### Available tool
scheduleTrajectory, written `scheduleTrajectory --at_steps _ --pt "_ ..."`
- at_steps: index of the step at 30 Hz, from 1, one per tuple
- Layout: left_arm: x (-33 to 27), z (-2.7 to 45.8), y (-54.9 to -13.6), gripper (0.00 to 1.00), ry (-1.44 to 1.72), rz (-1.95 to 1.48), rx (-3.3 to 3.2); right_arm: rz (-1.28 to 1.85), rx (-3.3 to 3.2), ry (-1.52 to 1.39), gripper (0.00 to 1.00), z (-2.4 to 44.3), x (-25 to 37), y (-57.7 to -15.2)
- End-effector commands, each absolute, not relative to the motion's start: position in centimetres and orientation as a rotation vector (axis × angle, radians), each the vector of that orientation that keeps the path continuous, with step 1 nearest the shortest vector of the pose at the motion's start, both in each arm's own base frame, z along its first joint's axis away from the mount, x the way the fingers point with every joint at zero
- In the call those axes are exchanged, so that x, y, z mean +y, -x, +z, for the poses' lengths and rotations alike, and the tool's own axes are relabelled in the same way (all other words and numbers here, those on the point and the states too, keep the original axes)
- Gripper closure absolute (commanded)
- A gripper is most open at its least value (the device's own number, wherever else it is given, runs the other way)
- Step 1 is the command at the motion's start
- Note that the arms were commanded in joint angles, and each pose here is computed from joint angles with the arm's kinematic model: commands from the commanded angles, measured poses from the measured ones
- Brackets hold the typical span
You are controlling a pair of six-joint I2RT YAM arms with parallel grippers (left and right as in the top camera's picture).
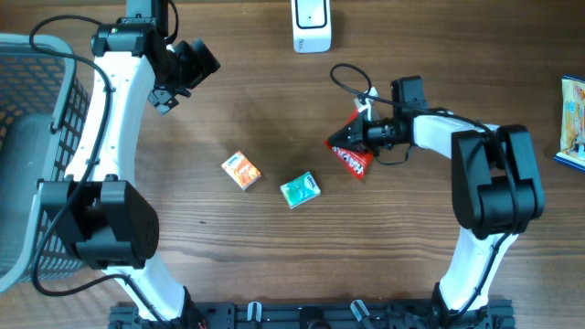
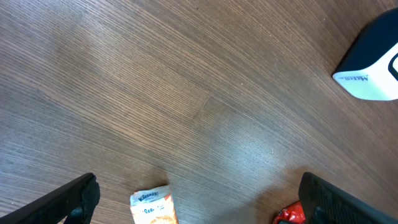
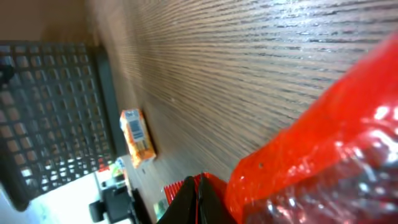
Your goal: Scan the item barcode
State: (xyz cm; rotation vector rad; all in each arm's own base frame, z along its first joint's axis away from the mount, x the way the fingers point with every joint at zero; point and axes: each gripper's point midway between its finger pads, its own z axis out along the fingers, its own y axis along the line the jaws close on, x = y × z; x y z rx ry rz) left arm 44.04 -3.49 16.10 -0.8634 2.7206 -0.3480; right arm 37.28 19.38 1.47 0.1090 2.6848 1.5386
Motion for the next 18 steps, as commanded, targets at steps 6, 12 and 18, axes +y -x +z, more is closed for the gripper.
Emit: scheduleTrajectory --at_steps 6,12,18 --pt "-3.3 16.2 -44.0 0.0 0.847 -0.333 2.719 1.344 2.693 -0.173 0.96 6.4 17.4 -37.3" --pt "-3.3 16.2 -44.0 0.0 0.848 -0.333 2.72 0.747 2.772 -0.454 0.39 9.1 11.0 -35.7" --pt "-3.3 16.2 -44.0 0.0 0.848 -0.333 2.72 0.522 2.916 -0.658 0.0 4.2 8.6 -33.8"
